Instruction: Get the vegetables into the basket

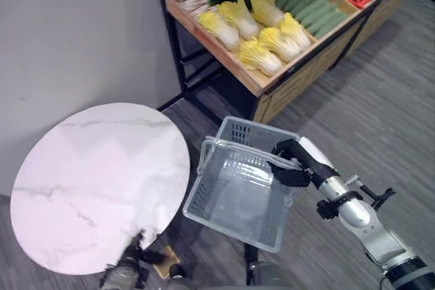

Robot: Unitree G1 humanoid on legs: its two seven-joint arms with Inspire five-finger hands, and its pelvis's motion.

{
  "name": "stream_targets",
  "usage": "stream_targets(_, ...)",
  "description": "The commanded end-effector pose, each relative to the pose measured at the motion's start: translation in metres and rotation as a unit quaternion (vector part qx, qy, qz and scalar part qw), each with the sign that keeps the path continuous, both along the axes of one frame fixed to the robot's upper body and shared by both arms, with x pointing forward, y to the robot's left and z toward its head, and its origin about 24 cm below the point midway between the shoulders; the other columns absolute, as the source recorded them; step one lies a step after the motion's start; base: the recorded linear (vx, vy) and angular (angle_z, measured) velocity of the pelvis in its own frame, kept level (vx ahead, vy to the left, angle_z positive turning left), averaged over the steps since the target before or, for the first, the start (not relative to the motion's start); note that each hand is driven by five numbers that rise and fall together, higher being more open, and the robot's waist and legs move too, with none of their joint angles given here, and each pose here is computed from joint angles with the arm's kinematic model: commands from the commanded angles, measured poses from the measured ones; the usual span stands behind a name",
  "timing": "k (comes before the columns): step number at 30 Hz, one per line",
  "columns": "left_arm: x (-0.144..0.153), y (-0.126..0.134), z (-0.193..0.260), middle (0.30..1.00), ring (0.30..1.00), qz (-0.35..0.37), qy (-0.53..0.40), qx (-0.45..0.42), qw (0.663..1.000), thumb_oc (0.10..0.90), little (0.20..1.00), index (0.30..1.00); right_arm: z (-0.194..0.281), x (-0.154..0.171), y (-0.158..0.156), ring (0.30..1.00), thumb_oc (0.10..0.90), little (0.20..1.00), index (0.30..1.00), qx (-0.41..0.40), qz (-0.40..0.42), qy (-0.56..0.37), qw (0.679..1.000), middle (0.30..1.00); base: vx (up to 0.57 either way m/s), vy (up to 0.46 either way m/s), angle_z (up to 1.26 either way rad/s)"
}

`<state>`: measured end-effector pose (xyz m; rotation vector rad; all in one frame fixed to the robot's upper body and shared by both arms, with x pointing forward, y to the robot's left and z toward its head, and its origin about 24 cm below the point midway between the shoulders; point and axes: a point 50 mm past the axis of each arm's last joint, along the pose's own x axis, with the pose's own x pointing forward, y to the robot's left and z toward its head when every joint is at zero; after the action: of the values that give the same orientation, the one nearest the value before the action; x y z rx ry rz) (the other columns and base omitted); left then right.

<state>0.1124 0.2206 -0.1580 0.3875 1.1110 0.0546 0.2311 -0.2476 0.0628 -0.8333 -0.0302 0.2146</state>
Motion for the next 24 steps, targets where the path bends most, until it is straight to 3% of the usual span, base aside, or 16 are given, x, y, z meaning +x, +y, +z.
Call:
stream_targets(1,-0.015,0.034,0.003,1.000,1.000,0.007,0.030,0.056,0.998,0.900,1.000,1.000,0.081,0.013,0.011,0.300,0.400,0.300,0.300,0.043,0.017,-0.227,0.973,0.300,0.00,-0.191,-0.05)
stream_targets(12,-0.009,0.012,0.000,1.000,1.000,0.005,0.005,0.034,0.999,0.900,1.000,1.000,0.083,-0.008,-0.016,0.300,0.400,0.300,0.300,-0.008,-0.028,-0.238,0.971,0.300,0.01,-0.282,-0.26)
stream_targets(24,-0.008,0.019,0.003,1.000,1.000,0.028,-0.014,0.030,0.999,0.900,1.000,1.000,0.079,0.004,-0.013,0.300,0.400,0.300,0.300,-0.014,-0.009,-0.216,0.976,0.300,0.05,0.090,-0.50)
